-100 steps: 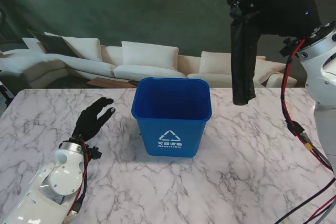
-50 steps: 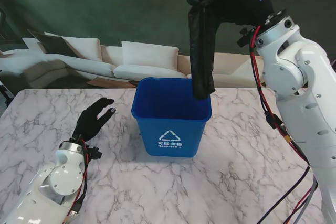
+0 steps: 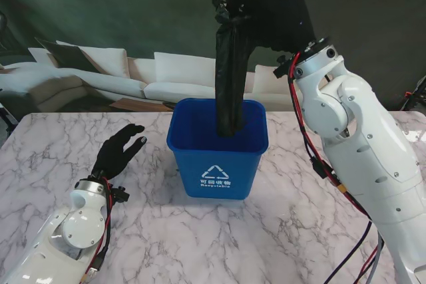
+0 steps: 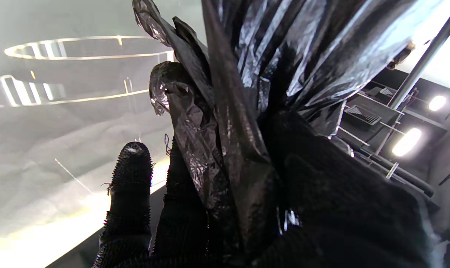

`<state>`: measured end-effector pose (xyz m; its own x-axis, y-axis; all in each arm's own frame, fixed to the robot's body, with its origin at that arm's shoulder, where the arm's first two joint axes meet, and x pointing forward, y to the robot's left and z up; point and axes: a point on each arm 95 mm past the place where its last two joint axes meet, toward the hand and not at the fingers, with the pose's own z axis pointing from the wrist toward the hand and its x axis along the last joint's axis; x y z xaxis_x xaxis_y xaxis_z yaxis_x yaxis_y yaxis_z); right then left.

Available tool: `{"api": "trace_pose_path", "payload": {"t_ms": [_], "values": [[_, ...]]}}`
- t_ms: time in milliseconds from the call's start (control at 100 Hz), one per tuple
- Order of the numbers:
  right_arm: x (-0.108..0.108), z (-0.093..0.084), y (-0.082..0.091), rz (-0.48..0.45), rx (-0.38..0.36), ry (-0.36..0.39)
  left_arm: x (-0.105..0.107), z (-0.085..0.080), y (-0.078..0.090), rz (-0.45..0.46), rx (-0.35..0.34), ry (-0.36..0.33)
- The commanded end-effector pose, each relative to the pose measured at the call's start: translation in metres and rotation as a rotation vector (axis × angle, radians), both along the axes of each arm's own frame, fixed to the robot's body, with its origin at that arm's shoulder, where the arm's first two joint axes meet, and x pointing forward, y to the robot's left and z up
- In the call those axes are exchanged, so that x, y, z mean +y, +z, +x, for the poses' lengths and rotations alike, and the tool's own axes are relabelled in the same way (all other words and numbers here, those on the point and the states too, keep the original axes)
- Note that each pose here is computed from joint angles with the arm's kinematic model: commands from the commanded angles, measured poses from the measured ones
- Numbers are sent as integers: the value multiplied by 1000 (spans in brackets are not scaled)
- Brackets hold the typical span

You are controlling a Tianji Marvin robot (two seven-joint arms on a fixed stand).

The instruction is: Fit the garbage bag over the bin

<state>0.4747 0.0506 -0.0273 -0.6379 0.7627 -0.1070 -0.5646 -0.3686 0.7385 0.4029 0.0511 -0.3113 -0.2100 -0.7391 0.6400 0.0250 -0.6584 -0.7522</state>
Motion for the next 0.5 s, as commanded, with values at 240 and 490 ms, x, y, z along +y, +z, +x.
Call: {"api": "trace_pose_path", "payload": {"t_ms": [240,490], "values": [[11,-21,-41,5,45,46,-3,0,-2,4,17,-15],[4,-30,-78,6,74,46,-4,0,-2,2,18,-14]]}}
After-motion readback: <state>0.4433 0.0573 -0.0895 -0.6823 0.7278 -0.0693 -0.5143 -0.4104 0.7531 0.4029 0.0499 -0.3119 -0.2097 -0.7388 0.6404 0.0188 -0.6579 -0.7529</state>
